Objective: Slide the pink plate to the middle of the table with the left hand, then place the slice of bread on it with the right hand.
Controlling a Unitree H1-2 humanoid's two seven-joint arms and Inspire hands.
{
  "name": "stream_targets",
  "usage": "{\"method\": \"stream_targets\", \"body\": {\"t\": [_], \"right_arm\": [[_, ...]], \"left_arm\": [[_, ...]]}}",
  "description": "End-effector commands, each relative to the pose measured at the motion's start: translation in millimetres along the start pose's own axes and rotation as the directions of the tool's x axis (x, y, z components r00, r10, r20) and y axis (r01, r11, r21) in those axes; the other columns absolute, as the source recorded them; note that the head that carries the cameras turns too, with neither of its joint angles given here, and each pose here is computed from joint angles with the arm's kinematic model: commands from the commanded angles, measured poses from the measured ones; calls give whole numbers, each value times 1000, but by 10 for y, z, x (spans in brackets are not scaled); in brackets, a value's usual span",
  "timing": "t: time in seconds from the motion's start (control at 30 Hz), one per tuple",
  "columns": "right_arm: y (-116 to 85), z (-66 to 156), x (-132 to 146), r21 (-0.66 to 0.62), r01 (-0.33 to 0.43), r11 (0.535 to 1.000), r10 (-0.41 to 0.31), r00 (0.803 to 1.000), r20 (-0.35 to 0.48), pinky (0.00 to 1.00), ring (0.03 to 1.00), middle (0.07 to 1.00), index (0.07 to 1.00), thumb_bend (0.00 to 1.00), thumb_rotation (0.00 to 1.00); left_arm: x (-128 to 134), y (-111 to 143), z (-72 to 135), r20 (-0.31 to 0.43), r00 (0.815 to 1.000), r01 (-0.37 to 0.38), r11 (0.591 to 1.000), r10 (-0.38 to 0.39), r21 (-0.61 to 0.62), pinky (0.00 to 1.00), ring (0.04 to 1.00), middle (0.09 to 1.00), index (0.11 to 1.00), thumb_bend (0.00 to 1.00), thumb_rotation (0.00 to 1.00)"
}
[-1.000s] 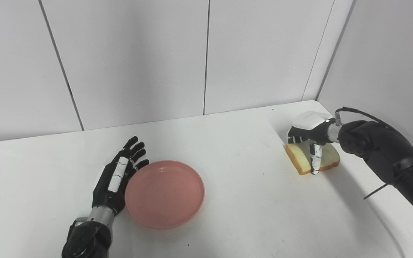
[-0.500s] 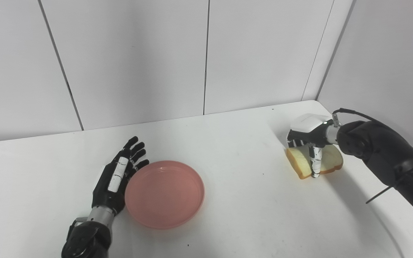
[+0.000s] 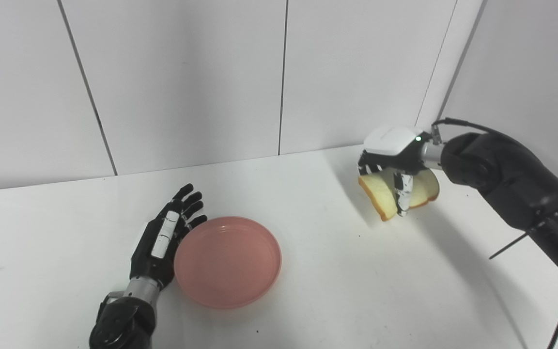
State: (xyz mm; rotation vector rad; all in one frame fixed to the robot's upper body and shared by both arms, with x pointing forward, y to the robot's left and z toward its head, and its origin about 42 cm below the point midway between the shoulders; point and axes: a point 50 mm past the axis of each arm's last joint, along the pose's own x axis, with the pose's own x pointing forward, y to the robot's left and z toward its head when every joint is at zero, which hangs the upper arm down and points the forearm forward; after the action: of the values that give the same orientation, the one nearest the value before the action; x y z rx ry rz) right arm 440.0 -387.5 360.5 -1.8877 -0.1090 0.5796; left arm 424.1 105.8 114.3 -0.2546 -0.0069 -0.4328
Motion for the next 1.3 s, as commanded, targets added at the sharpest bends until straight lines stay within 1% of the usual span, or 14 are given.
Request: {"method": "stream_targets", "body": {"t": [0.0, 0.07, 0.2, 0.3, 0.37, 0.47, 0.57, 0.63, 0.73, 0.87, 1.03, 1.17, 1.2, 1.27], "right_arm": [[-389, -6, -76, -53, 89, 995, -87, 996, 31, 284, 358, 447, 505, 528, 0], [-470, 68, -48, -67, 101, 993, -97, 994, 57, 309, 390, 478, 485, 529, 0], [-537, 183, -12, -76, 120, 990, -112, 989, 99, 263, 340, 444, 502, 528, 0], [-551, 205, 2, -86, 129, 988, -118, 985, 129, 248, 324, 437, 503, 528, 0], [-563, 210, 9, -94, 135, 986, -120, 982, 146, 246, 322, 434, 504, 527, 0], [-610, 245, 20, -94, 152, 984, -135, 976, 168, 268, 347, 450, 503, 527, 0], [-688, 312, 55, -75, 189, 979, -172, 966, 192, 266, 345, 453, 504, 528, 0], [-745, 365, 92, -65, 207, 976, -190, 960, 204, 296, 376, 464, 498, 529, 0], [-814, 464, 152, -49, 234, 971, -216, 948, 233, 325, 404, 475, 492, 529, 0], [-878, 598, 231, -19, 254, 967, -240, 933, 267, 319, 392, 470, 496, 529, 0], [-944, 887, 339, 33, 306, 952, -300, 898, 323, 314, 396, 477, 493, 529, 0], [-949, 1107, 428, 57, 306, 950, -305, 882, 360, 316, 390, 465, 503, 528, 0], [-944, 1152, 445, 57, 305, 951, -304, 880, 365, 303, 374, 462, 502, 529, 0], [-915, 1249, 496, 50, 295, 954, -291, 878, 381, 298, 373, 468, 496, 529, 0]], "left_arm": [[-167, -116, -384, -98, 995, -16, 999, 11, -52, 799, 889, 871, 849, 898, 728], [-155, -149, -396, -96, 995, -14, 999, 9, -51, 798, 885, 875, 847, 894, 728], [-128, -234, -425, -92, 996, -11, 999, 7, -47, 788, 878, 872, 845, 867, 727], [-96, -307, -451, -94, 996, -9, 999, 5, -41, 782, 870, 864, 838, 861, 728], [-70, -361, -465, -94, 996, -5, 999, 1, -45, 786, 870, 866, 836, 878, 719], [-23, -445, -482, -92, 996, 5, 998, -10, -55, 780, 865, 866, 835, 896, 710], [22, -523, -494, -88, 996, 15, 999, -18, -43, 767, 862, 861, 830, 908, 716], [45, -564, -497, -84, 996, 22, 999, -25, -38, 757, 861, 862, 827, 911, 721], [62, -583, -506, -75, 997, 25, 999, -28, -36, 759, 867, 863, 823, 888, 726], [86, -588, -497, -69, 997, 18, 999, -21, -38, 764, 871, 862, 818, 886, 726], [103, -592, -508, -65, 998, 14, 999, -16, -33, 767, 859, 858, 827, 927, 732], [97, -599, -512, -66, 998, 11, 999, -14, -43, 776, 868, 864, 835, 915, 726], [91, -598, -515, -66, 998, 10, 999, -13, -46, 775, 868, 862, 830, 902, 724], [77, -583, -514, -67, 998, 5, 999, -8, -50, 775, 870, 865, 830, 889, 727]]}}
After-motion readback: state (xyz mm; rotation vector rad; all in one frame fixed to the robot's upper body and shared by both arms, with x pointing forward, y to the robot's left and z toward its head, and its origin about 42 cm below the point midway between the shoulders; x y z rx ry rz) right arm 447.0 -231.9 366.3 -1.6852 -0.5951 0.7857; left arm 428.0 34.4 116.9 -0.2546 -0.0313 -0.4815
